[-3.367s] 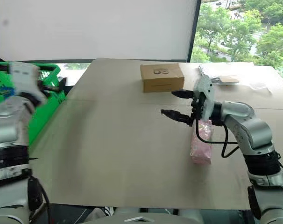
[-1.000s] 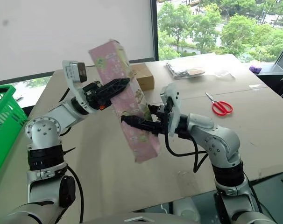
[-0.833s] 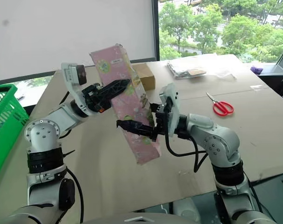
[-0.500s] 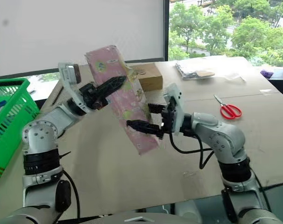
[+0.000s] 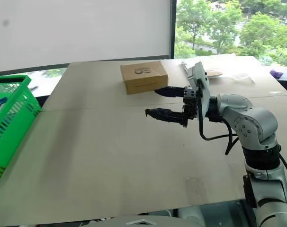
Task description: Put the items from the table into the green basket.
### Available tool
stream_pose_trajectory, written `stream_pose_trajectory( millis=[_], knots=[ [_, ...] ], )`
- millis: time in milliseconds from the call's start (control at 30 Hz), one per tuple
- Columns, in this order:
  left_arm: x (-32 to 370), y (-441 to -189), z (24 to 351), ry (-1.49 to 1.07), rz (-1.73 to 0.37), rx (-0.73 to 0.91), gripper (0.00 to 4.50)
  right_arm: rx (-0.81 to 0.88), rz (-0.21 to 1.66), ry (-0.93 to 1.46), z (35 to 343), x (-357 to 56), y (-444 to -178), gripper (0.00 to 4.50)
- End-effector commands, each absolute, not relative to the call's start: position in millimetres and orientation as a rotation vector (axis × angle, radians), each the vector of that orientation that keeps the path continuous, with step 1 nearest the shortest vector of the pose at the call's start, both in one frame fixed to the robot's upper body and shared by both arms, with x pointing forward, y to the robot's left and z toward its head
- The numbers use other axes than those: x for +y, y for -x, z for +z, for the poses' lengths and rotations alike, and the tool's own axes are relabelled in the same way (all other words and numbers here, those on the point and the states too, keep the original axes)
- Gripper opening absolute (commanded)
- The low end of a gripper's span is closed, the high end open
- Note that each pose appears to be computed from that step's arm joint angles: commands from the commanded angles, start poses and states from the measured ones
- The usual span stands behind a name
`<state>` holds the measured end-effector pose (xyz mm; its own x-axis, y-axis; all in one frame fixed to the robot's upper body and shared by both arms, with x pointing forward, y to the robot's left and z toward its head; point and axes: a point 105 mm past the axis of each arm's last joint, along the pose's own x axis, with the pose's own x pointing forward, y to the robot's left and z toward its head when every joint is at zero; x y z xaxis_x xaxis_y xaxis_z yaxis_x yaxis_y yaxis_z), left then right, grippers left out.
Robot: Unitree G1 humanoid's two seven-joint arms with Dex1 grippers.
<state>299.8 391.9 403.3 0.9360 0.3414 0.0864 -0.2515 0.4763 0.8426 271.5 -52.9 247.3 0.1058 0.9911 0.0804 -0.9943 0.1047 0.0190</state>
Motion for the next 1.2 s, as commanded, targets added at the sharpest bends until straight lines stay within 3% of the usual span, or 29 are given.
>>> stream_pose_trajectory(
  millis=[33, 300, 567, 633, 833, 967, 1100, 1200],
  knots=[
    [422, -301, 375, -1.064, 0.407, 0.249, 0.16, -0.142, 1.494, -0.068, 265, -52, -266, 4.5],
    [440, -330, 328, -0.998, 0.363, 0.312, 0.16, -0.205, 1.363, 0.004, 264, -52, -282, 4.5],
    [464, -324, 319, -1.053, 0.444, 0.406, 3.81, -0.171, 1.304, 0.033, 249, -64, -285, 4.5],
    [468, -321, 321, -1.057, 0.47, 0.408, 4.43, -0.167, 1.297, 0.039, 248, -65, -285, 4.5],
    [486, -308, 333, -1.093, 0.609, 0.391, 4.43, -0.157, 1.281, 0.048, 249, -67, -288, 4.5],
    [490, -300, 356, -1.14, 0.721, 0.289, 4.43, -0.154, 1.274, 0.049, 250, -68, -291, 4.5],
    [478, -293, 400, -1.291, 0.843, 0.078, 4.43, -0.148, 1.27, 0.048, 249, -69, -292, 4.5],
    [444, -321, 407, -1.006, 0.656, -0.184, 4.43, -0.134, 1.252, 0.051, 247, -72, -294, 4.5]
  ],
)
